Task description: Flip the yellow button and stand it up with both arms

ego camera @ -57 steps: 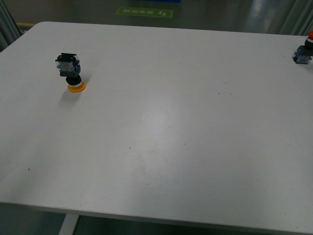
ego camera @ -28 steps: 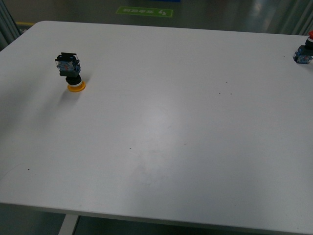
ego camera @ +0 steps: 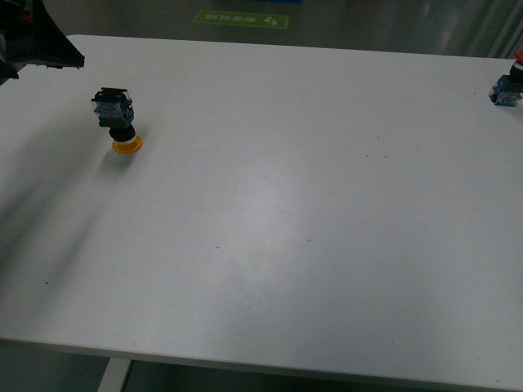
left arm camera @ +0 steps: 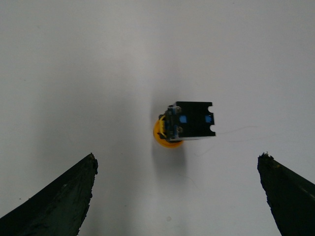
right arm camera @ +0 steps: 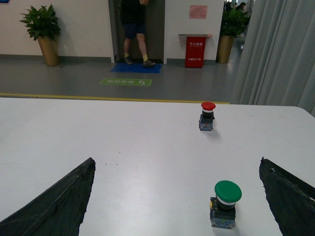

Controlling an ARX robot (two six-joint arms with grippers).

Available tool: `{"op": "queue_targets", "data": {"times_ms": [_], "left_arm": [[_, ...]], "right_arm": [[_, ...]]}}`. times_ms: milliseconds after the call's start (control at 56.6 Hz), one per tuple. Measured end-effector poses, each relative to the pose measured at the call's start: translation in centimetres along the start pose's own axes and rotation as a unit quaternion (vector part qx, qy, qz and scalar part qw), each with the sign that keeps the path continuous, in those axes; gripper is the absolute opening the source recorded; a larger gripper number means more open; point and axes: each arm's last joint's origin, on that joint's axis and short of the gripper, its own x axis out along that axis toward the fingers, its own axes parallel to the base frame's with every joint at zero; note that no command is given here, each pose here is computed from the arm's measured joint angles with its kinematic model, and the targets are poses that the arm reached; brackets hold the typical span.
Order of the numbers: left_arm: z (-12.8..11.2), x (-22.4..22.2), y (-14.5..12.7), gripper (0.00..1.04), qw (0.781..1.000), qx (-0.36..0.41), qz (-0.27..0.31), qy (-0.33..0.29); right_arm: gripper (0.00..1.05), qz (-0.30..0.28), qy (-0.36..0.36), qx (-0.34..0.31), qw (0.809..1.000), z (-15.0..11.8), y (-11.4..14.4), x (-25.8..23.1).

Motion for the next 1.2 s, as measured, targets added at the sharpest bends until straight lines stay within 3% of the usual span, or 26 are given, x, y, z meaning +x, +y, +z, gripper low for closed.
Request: {"op": "queue_targets", "data": {"times_ms": [406,1201], "left_arm": [[0.4,4.2,-2.0,0.98,0.999,0.009,0.008,0.051],[1.1,6.2,-1.1,0.98,0.996,-0.002,0.028,0.086]], "right_arm": [[0.97,0.0,0.0,0.0,1.0,0.0,0.0,0.0],[0.97,0.0,0.0,0.0,1.0,0.0,0.0,0.0]]}}
